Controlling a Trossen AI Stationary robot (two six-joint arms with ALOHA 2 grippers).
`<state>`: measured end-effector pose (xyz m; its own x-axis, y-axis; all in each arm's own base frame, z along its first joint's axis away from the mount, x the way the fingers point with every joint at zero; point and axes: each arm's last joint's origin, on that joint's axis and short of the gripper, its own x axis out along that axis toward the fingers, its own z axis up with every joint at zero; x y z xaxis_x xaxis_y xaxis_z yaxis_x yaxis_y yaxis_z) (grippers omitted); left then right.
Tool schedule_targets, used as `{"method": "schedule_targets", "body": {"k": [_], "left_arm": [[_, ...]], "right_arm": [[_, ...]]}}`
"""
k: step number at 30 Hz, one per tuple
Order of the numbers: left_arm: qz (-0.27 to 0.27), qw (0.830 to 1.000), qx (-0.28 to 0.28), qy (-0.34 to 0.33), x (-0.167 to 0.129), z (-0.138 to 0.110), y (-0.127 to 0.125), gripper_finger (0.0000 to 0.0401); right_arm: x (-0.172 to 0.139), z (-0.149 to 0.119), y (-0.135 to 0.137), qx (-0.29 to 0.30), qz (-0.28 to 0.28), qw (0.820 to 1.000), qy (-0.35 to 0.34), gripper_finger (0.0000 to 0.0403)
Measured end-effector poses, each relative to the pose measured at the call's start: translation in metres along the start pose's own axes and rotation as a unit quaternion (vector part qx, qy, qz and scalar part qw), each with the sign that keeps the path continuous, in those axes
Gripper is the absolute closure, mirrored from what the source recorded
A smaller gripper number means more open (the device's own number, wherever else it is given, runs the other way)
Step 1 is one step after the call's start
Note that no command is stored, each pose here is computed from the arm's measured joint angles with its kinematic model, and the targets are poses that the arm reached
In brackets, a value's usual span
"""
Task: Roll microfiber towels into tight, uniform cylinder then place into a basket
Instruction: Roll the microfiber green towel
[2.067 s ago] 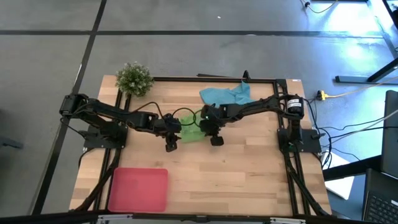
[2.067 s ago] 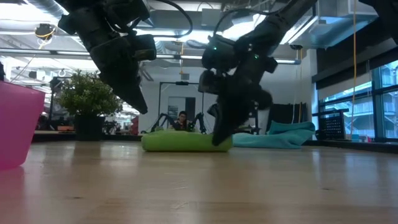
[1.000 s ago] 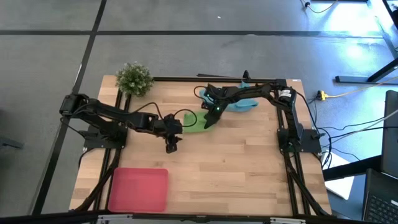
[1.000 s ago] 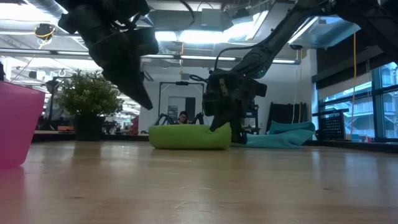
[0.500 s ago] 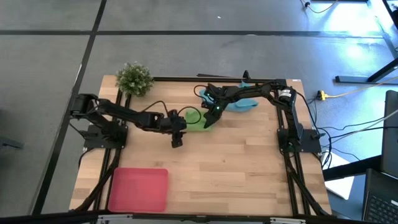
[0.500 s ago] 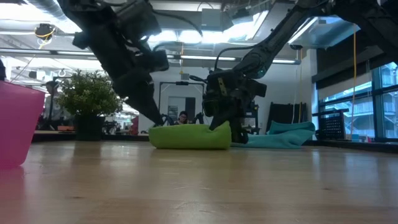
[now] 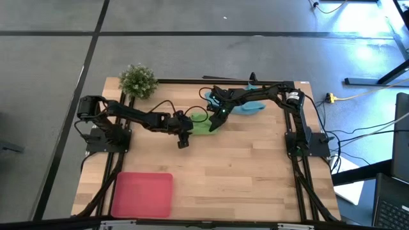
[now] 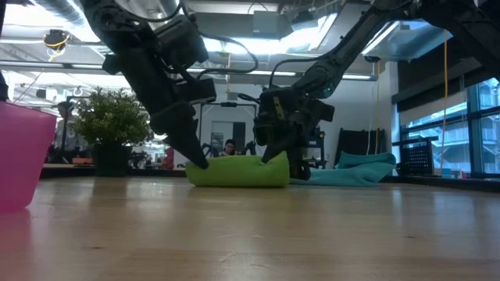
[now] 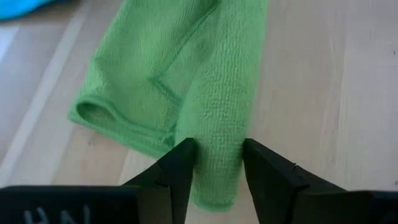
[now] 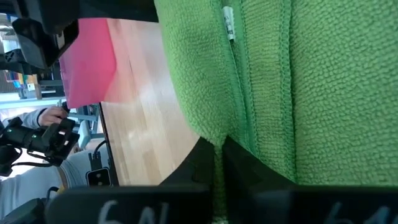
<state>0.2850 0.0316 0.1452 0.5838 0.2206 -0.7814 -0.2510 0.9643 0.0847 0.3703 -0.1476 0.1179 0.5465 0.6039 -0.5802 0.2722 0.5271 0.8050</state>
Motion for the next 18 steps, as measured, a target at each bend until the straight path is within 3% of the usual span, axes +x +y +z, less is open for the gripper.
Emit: {"method": "schedule_targets", "body": {"k": [8, 13, 18], "left_arm": [[0.007, 1.0, -0.011, 0.003, 0.0, 0.003, 0.008, 0.039], [-0.008, 1.0, -0.016, -0.022, -0.004, 0.025, 0.021, 0.0399], [-0.039, 0.998, -0.042, 0.012, -0.007, 0.03, 0.038, 0.04]], "right_arm": [[0.0, 0.0, 0.0, -0.002, 0.001, 1.0, -0.002, 0.039], [0.0, 0.0, 0.001, -0.002, 0.001, 1.0, -0.001, 0.039], [0.0, 0.001, 0.0, -0.002, -0.011, 1.0, -0.005, 0.039]]}}
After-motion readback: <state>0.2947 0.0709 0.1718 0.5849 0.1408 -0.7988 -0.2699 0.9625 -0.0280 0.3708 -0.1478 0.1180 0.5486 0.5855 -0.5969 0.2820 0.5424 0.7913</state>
